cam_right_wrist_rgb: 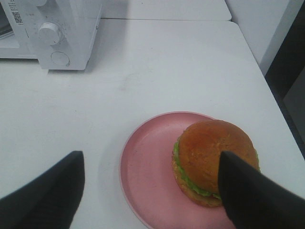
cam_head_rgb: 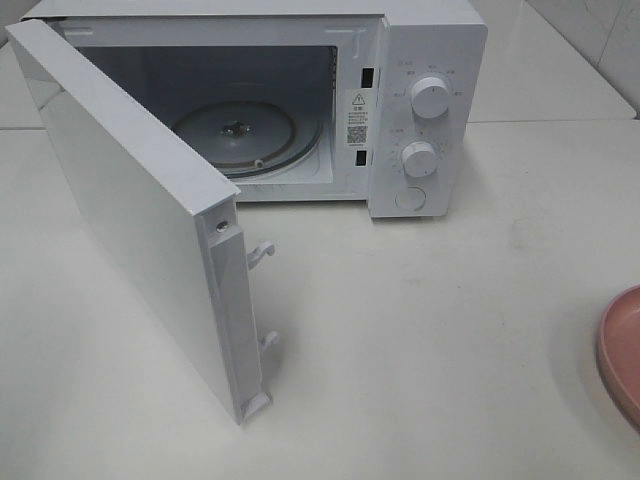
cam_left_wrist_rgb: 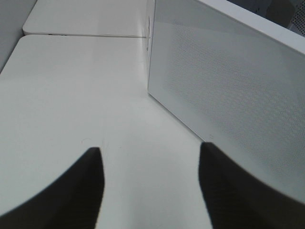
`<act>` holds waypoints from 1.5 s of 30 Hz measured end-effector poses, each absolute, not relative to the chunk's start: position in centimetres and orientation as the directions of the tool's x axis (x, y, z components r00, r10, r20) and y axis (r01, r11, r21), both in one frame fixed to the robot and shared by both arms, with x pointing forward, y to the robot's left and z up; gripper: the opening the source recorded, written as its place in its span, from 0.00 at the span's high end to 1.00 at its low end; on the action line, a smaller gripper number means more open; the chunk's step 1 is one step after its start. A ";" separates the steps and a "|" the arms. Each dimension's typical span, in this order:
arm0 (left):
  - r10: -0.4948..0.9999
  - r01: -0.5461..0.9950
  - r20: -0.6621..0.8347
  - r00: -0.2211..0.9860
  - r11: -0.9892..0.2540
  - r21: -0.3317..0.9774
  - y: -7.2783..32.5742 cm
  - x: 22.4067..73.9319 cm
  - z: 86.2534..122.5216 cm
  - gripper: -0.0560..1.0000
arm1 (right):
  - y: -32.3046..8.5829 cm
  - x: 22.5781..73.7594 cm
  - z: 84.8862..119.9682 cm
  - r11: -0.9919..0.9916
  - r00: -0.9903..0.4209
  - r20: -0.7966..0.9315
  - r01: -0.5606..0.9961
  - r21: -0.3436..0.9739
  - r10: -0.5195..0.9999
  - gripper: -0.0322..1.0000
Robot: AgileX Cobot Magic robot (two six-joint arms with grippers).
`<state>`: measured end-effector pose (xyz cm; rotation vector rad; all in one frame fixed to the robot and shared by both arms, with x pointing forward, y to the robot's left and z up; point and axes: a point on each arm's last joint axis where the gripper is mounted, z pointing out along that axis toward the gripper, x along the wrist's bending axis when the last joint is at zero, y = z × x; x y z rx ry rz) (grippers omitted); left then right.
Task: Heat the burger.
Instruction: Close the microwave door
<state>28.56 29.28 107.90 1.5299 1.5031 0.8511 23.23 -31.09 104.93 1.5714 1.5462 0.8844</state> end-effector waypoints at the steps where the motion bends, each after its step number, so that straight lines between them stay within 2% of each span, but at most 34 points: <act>1: 0.995 0.465 -0.084 0.061 0.046 0.884 29.3 29.5 107.9 0.51 | -31.1 23.2 104.9 0.009 0.032 -0.028 0.483 0.876 0.999 0.24; 2: 0.995 0.465 -0.084 0.061 0.046 0.884 29.3 29.5 107.9 0.51 | -31.1 23.2 104.9 0.009 0.032 -0.028 0.483 0.876 0.999 0.24; 3: 0.994 0.483 -0.089 0.056 0.051 0.874 29.3 30.4 107.8 0.62 | -31.1 23.2 104.9 0.009 0.032 -0.028 0.483 0.876 0.999 0.24; 4: 0.994 0.483 -0.089 0.056 0.051 0.874 29.3 30.4 107.8 0.62 | -31.1 23.2 104.9 0.009 0.032 -0.028 0.483 0.876 0.999 0.24; 5: 0.994 0.495 -0.091 0.053 0.053 0.867 29.3 31.0 107.7 0.68 | -31.1 23.2 104.9 0.009 0.032 -0.028 0.483 0.876 0.999 0.24; 6: 0.995 0.506 -0.093 0.047 0.056 0.861 29.4 32.0 107.6 0.81 | -31.1 23.2 104.9 0.009 0.032 -0.028 0.483 0.876 0.999 0.24; 7: 0.995 0.506 -0.093 0.047 0.056 0.861 29.4 32.0 107.6 0.81 | -31.1 23.2 104.9 0.009 0.032 -0.028 0.483 0.876 0.999 0.24; 9: 0.996 0.499 -0.084 0.042 0.052 0.865 29.5 33.5 107.6 0.95 | -31.1 23.2 104.9 0.009 0.032 -0.028 0.483 0.876 0.999 0.24; 16: 0.998 0.402 -0.052 0.027 0.037 0.915 29.8 36.4 106.8 0.95 | -31.1 23.2 104.9 0.009 0.032 -0.028 0.483 0.876 0.999 0.24; 25: 0.999 0.212 -0.021 -0.043 0.030 0.977 30.6 39.8 103.5 0.95 | -31.1 23.2 104.9 0.009 0.032 -0.028 0.483 0.876 0.999 0.24; 31: 0.999 0.160 0.009 -0.049 -0.001 0.987 30.7 41.3 102.0 0.95 | -31.1 23.2 104.9 0.009 0.032 -0.028 0.483 0.876 0.999 0.24; 45: 0.975 0.170 -0.018 0.223 -0.021 0.985 28.2 45.4 97.9 0.95 | -31.1 23.2 104.9 0.009 0.032 -0.028 0.481 0.877 0.999 0.24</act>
